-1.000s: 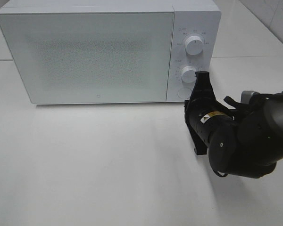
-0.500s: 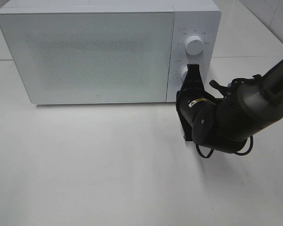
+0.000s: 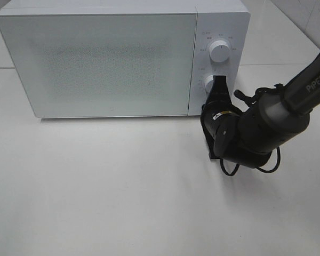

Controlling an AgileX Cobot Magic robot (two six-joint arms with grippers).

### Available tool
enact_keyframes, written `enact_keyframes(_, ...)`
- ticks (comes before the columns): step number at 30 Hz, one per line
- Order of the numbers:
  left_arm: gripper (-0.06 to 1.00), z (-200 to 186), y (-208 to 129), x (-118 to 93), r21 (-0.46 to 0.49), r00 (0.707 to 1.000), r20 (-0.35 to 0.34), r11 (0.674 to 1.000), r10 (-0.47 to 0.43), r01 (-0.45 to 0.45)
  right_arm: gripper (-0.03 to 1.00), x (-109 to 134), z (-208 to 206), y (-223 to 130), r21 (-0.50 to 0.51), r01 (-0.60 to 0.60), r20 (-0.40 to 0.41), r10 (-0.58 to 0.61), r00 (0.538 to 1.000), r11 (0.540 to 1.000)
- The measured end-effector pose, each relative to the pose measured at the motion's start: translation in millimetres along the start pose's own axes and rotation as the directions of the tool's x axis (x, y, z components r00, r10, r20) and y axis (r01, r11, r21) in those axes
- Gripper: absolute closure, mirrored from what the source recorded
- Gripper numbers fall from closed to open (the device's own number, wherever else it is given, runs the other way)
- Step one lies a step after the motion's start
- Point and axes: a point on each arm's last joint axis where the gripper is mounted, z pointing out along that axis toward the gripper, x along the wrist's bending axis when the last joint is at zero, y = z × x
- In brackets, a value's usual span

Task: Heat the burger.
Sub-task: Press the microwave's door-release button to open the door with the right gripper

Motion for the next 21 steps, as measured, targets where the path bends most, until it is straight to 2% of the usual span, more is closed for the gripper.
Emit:
enact_keyframes(14,-0.03,0,0,0,0.0,1.0,0.0,1.0,0.0,0.0,0.94,7,6,2,-0.034,-0.012,-0.021,0.011,1.0,0.999)
enact_keyframes(21,-0.03,0,0,0,0.0,1.0,0.0,1.0,0.0,0.0,0.94,4,12,-1,-0.035,-0.016,0.005,0.017,1.0,0.999)
